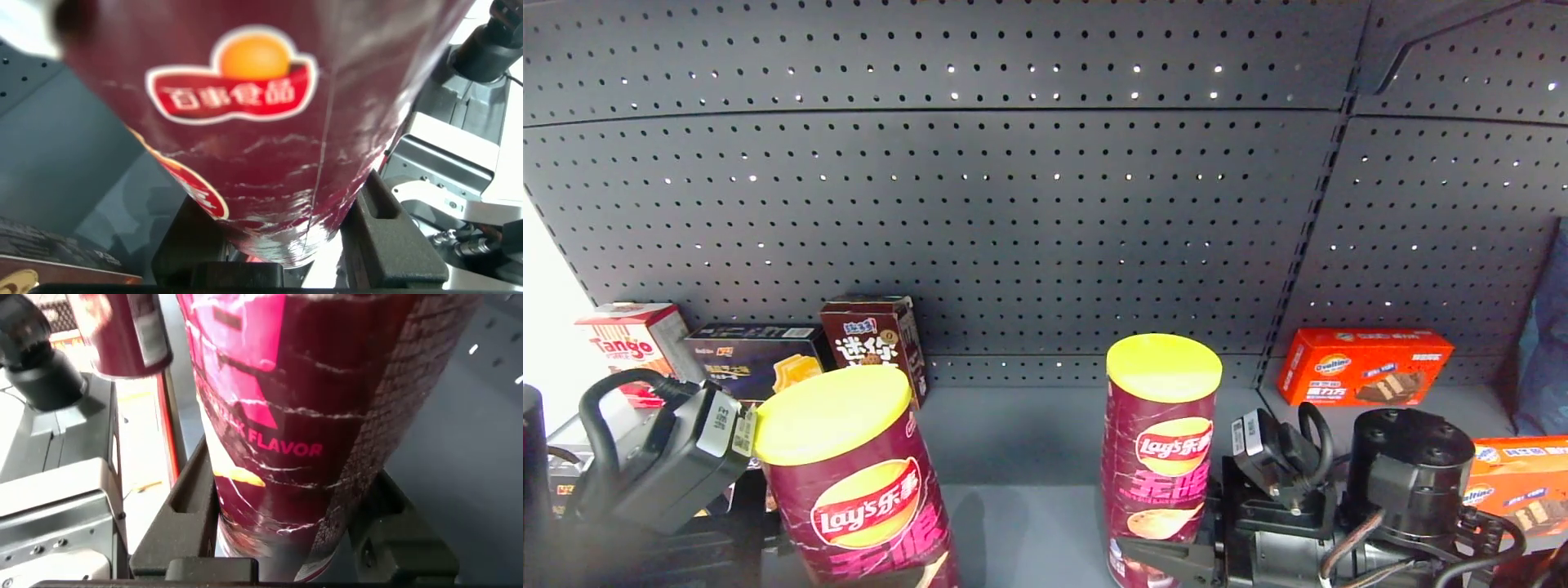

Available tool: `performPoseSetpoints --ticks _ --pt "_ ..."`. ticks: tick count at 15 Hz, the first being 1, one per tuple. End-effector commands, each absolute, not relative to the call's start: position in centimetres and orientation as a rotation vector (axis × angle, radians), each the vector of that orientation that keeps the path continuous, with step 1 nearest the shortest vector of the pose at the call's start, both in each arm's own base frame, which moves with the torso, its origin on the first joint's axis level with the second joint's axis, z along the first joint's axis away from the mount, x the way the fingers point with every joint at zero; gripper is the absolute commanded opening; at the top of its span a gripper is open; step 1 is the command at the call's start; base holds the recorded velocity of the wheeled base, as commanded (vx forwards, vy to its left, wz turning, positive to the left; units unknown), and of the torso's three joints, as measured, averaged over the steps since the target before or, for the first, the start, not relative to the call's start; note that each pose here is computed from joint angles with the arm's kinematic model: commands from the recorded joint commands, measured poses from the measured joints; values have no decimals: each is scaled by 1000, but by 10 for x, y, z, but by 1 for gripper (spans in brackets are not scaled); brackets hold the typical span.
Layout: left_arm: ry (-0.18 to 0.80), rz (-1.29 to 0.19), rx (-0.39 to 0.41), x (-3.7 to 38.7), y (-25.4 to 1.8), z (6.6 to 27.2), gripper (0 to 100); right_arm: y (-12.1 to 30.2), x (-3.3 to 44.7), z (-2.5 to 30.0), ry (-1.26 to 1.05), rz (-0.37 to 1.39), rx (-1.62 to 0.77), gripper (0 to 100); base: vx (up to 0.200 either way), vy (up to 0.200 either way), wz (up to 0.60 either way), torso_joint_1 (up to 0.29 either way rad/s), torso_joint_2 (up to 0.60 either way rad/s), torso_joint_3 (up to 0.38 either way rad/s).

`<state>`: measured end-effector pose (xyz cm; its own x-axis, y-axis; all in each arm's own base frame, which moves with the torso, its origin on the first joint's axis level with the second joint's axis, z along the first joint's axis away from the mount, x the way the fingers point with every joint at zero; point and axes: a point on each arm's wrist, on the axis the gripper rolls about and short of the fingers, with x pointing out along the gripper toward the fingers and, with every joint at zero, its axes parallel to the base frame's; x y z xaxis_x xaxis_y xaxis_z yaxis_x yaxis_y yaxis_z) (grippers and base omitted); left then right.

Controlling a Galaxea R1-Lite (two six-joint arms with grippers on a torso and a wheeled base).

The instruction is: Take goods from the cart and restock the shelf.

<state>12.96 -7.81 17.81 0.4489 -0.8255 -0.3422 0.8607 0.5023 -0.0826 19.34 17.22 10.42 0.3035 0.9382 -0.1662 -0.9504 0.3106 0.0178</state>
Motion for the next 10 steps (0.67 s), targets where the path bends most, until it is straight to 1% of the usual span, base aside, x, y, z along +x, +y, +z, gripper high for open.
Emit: performPoseSetpoints --ticks 1,10 --pt "365 -1047 109 132 -80 178 0 175 196 97 182 1255 -90 0 0 0 0 0 0 0" --pt "375 -1048 109 137 -82 178 0 184 208 87 180 1253 -90 0 0 0 0 0 0 0"
